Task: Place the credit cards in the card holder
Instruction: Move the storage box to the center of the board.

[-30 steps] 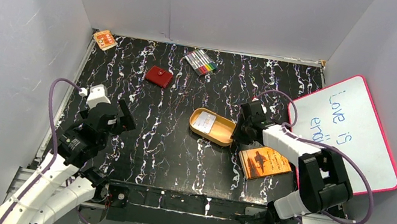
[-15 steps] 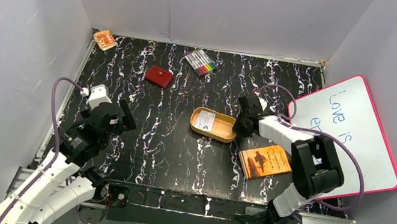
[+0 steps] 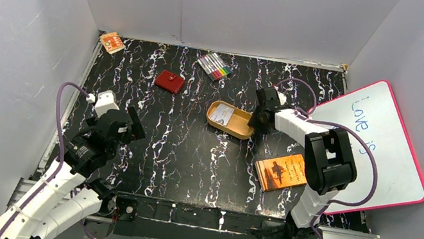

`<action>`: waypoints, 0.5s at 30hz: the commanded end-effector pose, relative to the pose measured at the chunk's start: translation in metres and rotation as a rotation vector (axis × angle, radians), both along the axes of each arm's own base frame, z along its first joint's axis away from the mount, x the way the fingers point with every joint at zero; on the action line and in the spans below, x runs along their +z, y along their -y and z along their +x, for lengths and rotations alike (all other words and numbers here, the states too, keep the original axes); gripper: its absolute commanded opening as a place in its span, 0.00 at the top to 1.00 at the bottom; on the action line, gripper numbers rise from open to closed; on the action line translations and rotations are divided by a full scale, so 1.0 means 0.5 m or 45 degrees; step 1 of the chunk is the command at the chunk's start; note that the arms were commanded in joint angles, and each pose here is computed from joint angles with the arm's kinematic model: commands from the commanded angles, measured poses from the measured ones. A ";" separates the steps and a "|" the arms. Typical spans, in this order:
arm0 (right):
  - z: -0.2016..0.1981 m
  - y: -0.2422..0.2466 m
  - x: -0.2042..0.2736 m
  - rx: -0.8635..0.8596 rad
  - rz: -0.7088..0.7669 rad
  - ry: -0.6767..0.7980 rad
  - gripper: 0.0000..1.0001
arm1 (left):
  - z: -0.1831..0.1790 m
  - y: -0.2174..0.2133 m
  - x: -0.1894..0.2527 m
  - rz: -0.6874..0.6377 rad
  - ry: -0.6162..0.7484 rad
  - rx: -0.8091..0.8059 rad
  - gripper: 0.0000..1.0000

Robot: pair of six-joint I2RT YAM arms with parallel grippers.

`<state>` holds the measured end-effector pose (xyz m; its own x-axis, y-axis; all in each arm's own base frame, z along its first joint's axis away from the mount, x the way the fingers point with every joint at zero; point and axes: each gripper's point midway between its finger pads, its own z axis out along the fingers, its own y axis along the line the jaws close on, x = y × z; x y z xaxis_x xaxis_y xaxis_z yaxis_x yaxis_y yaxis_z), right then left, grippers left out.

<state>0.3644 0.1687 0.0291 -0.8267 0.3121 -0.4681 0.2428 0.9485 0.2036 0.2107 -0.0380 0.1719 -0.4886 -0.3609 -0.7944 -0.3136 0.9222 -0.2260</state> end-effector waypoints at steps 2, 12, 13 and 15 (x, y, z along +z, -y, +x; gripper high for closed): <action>0.031 -0.007 0.049 0.031 0.021 0.079 0.44 | -0.006 -0.019 0.004 0.034 0.021 0.043 0.05; -0.028 0.041 0.234 0.038 -0.012 0.186 0.01 | -0.005 -0.026 0.043 -0.064 0.109 0.138 0.05; -0.033 0.054 0.252 0.025 -0.036 0.219 0.01 | 0.002 -0.019 0.054 -0.063 0.127 0.100 0.05; -0.049 0.088 0.287 -0.022 -0.093 0.267 0.01 | 0.010 0.001 0.067 -0.069 0.112 0.037 0.05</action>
